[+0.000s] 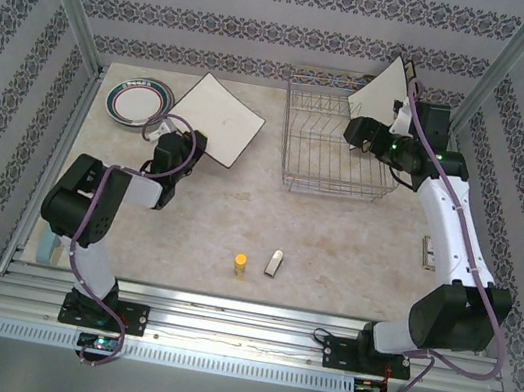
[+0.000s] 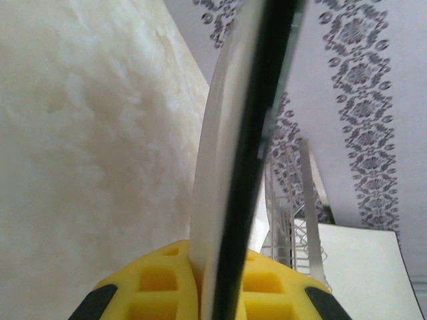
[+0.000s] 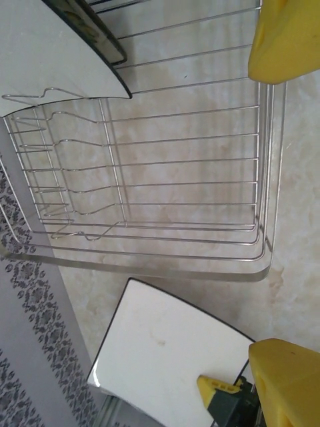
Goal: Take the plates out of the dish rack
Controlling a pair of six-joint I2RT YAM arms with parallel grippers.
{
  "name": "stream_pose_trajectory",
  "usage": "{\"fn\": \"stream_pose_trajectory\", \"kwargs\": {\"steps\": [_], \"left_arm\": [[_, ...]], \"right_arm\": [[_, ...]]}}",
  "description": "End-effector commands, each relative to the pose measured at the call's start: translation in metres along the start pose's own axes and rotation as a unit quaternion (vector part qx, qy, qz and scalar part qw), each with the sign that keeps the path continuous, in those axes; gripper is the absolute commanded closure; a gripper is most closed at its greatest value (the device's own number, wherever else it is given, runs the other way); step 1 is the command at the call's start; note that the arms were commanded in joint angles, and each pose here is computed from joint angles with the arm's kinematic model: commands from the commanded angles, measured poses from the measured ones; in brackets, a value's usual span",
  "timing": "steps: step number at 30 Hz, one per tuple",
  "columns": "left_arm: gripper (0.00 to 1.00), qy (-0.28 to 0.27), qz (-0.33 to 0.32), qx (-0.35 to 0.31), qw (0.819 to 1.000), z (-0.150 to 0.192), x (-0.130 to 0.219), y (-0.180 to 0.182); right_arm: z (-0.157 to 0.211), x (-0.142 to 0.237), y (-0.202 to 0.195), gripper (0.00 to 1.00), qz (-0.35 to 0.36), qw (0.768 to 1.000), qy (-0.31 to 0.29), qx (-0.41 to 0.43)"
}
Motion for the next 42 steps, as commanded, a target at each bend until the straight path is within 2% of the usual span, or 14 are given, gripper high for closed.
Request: {"fn": "stream_pose_trajectory", "kwargs": {"steps": [1, 7, 20, 30, 36, 42], "left_arm": [[1.00, -0.141, 0.151, 0.030, 0.978, -0.024, 0.008, -0.067], [1.00, -0.189, 0.131, 0.054, 0.972, -0.006, 0.000, -0.055], [1.00, -0.237, 0.079, 0.134, 0.959, 0.018, -0.027, -0.028], [1.00, -0.229, 0.034, 0.197, 0.953, 0.035, -0.047, 0.005], [1.00, -0.196, 0.021, 0.237, 0.951, 0.044, -0.064, 0.021], [1.00, -0.180, -0.001, 0.243, 0.953, 0.045, -0.075, 0.034]], "right_arm": [[0.006, 0.008, -0.004, 0.02, 0.018, 1.000, 0.009, 0.016], [0.007, 0.011, -0.003, 0.02, 0.018, 1.000, 0.017, 0.020], [0.003, 0.021, 0.004, 0.02, 0.010, 0.999, 0.023, 0.026], [0.008, 0.026, 0.007, 0.02, 0.003, 0.999, 0.022, 0.027], [0.012, 0.025, 0.006, 0.02, 0.002, 0.999, 0.023, 0.026], [0.015, 0.025, 0.003, 0.02, 0.001, 0.999, 0.023, 0.025]]}}
Point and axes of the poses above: each hand's point on the last joint's axis, 136 mm out from that joint toward the fingers, its own x axis back along the fingers, its own y axis along the line the jaws close on, z = x × y, the point moved 8 cm from there along x, back along the fingers, and after that the axes turned 1 degree about -x, right-handed, at the moved point
